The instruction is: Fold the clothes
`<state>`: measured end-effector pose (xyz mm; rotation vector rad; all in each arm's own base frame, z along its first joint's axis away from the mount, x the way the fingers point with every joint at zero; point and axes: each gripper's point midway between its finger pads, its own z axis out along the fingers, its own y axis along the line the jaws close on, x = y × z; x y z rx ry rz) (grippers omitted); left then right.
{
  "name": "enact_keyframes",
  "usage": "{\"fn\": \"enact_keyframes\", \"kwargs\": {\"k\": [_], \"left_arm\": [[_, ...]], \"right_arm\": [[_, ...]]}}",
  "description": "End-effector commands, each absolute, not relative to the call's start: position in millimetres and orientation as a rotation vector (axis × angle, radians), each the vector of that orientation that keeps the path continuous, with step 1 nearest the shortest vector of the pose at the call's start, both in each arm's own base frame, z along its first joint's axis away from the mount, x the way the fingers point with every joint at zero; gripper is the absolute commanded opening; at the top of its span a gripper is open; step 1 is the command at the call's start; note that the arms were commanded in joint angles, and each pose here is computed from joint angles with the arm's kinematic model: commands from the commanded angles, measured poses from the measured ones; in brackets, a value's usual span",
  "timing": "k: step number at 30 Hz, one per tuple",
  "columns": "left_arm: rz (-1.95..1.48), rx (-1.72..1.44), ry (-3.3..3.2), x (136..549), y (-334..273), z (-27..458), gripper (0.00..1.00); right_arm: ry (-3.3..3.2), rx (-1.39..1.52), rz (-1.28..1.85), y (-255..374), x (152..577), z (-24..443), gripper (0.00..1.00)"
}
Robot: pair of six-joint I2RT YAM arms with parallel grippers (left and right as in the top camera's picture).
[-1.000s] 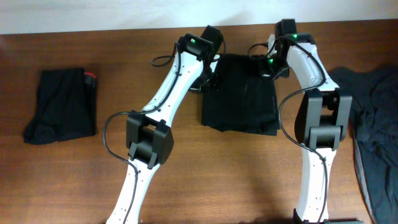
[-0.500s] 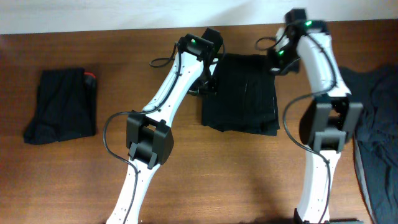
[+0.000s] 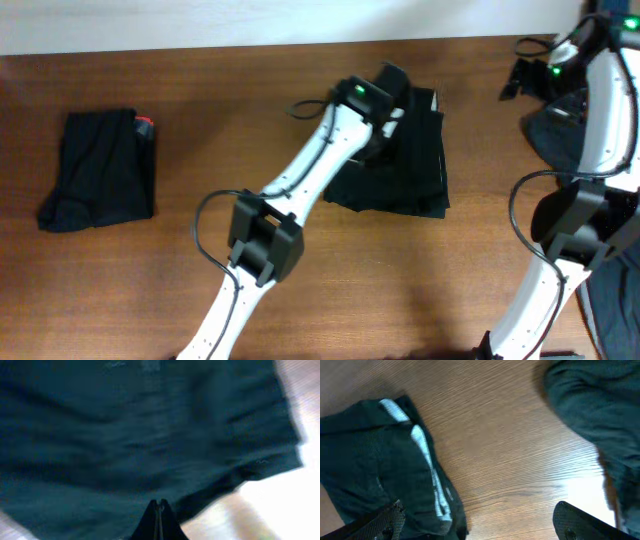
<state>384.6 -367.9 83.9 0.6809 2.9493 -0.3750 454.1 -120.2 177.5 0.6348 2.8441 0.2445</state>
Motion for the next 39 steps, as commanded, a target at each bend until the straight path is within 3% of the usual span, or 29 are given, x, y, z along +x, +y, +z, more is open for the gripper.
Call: {"fn": "enact_keyframes", "kwargs": {"k": [1, 10, 23, 33, 39], "left_arm": [[-0.499, 0.653, 2.906, 376.6, -394.3, 103.3, 0.0], [-0.578, 0.701, 2.809, 362.0, -441.0, 108.1, 0.0], [-0.6, 0.741, 2.78, 364.0, -471.6, 62.9, 0.0], [-0.497, 0.754, 2.923, 351.4, -457.2, 2.4, 0.0], [-0.151, 0.769, 3.057, 345.0, -397.4, -16.7, 0.0]], "right_arm": [[2.841, 0.672, 0.229, -131.6, 450.5, 176.0, 0.99], [2.833, 0.696, 0.226, -139.7, 448.3, 176.1, 0.99], [2.833, 0.696, 0.226, -139.7, 448.3, 176.1, 0.99], [2.833, 0.696, 0.226, -139.7, 448.3, 176.1, 0.99], [2.833, 0.696, 0.226, -139.7, 448.3, 176.1, 0.99]]}}
